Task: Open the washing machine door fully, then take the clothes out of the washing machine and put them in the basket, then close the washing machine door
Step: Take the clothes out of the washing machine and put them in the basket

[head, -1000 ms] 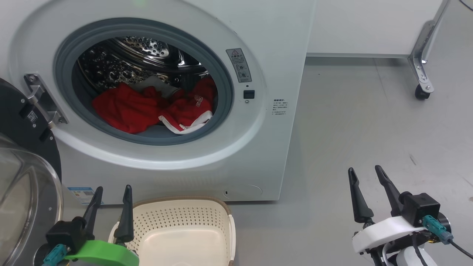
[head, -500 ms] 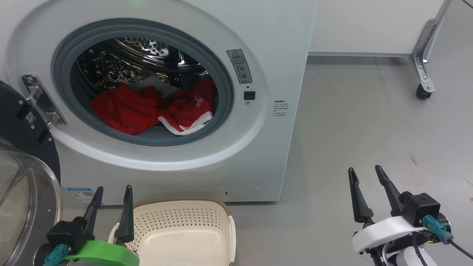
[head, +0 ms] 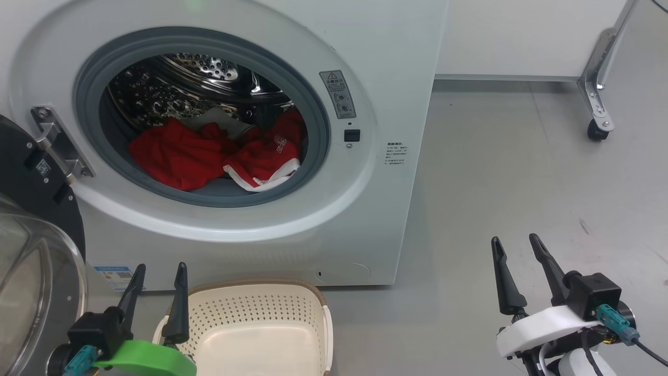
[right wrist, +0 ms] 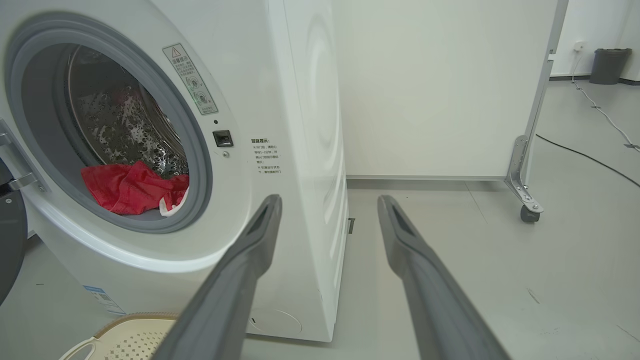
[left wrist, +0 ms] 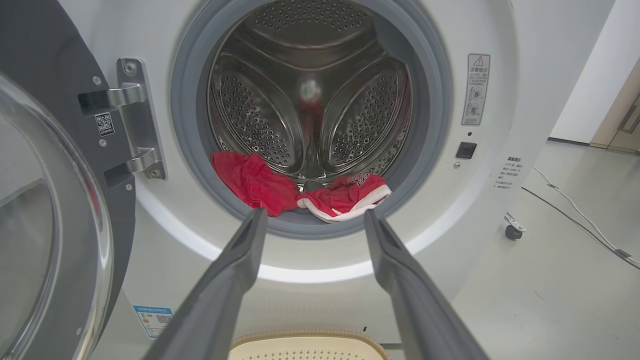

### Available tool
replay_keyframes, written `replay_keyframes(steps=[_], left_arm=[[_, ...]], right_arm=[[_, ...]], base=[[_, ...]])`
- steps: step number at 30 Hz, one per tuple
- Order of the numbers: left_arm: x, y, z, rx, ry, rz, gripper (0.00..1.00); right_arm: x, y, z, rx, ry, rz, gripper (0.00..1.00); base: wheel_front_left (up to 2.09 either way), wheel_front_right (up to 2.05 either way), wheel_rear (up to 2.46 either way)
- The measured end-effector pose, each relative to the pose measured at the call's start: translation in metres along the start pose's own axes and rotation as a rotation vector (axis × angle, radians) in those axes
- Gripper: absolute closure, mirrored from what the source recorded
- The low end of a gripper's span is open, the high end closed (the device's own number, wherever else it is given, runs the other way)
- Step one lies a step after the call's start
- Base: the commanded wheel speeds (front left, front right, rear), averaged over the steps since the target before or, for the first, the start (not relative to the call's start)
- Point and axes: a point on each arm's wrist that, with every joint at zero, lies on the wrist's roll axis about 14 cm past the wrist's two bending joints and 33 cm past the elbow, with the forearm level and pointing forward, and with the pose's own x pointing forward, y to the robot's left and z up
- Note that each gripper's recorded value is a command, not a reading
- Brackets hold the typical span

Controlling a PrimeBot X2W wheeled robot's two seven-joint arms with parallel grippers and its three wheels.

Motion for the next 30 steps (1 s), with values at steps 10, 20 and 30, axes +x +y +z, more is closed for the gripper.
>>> replay_keyframes(steps=[10, 20, 30], left_arm=[[0.001, 0.003, -0.002, 0.010, 0.010, 0.008, 0.00], [0.011, 0.009, -0.019, 0.066, 0.072, 0.017, 0.00], [0.052, 0.010, -0.029, 0.176, 0.128, -0.027, 0.00]], right_arm=[[0.000, 0.000, -0.002, 0.004, 0.005, -0.004, 0.00], [0.005, -0.002, -0.013, 0.024, 0.034, -0.013, 0.00], [0.008, -0.009, -0.039, 0.055, 0.105, -0.048, 0.00]], base=[[0.00, 0.00, 0.00], [0.00, 0.00, 0.00], [0.00, 0.00, 0.00]])
